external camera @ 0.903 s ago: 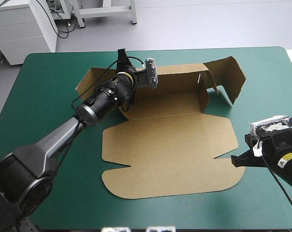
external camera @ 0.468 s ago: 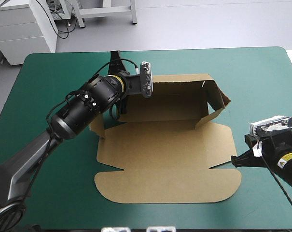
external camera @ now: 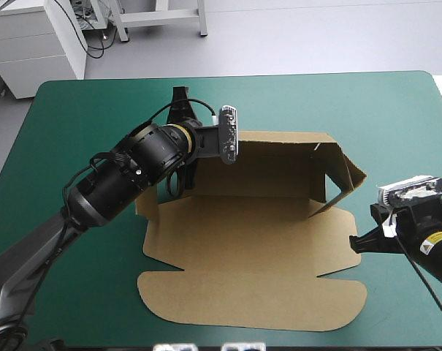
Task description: Fold the box
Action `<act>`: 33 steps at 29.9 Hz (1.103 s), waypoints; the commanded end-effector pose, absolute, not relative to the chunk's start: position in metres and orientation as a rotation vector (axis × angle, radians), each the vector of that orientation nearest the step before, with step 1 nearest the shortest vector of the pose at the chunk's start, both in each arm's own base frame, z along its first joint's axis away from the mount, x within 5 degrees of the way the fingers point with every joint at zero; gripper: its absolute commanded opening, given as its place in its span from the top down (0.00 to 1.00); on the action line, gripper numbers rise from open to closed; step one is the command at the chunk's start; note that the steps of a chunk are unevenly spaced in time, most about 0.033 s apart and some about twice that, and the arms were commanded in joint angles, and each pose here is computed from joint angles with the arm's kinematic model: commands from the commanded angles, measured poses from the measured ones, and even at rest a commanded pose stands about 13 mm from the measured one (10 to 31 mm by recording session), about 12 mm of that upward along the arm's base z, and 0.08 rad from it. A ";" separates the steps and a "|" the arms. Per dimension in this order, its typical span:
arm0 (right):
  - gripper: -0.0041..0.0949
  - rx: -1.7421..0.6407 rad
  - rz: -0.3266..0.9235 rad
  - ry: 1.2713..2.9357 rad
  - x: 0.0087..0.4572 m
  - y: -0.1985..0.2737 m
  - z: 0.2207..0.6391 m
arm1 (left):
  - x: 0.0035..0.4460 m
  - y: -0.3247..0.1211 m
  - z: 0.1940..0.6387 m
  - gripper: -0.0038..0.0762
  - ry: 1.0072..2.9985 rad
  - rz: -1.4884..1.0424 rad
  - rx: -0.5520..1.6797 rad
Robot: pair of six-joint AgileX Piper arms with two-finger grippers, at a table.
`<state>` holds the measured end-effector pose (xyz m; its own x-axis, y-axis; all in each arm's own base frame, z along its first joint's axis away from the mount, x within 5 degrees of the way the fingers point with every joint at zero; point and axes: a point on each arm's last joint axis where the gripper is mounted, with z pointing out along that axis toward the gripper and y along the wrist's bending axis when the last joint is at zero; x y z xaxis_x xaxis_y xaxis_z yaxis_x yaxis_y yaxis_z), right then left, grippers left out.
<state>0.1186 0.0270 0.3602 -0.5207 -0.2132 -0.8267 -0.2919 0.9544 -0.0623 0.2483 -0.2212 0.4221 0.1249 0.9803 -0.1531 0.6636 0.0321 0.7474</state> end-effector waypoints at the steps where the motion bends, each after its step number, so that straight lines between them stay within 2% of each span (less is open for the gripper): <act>1: 0.97 -0.344 0.096 2.037 0.119 0.027 0.375 | 0.233 -0.211 0.460 0.95 1.533 0.570 1.598; 7: 0.97 -0.342 0.097 2.037 0.119 0.027 0.375 | 0.228 -0.201 0.464 0.95 1.631 0.589 1.619; 23: 0.97 -0.343 0.095 2.040 0.119 0.027 0.375 | 0.223 -0.207 0.461 0.95 1.630 0.479 1.666; 33: 0.97 -0.343 0.095 2.038 0.119 0.027 0.375 | 0.242 -0.224 0.438 0.96 1.652 0.552 1.726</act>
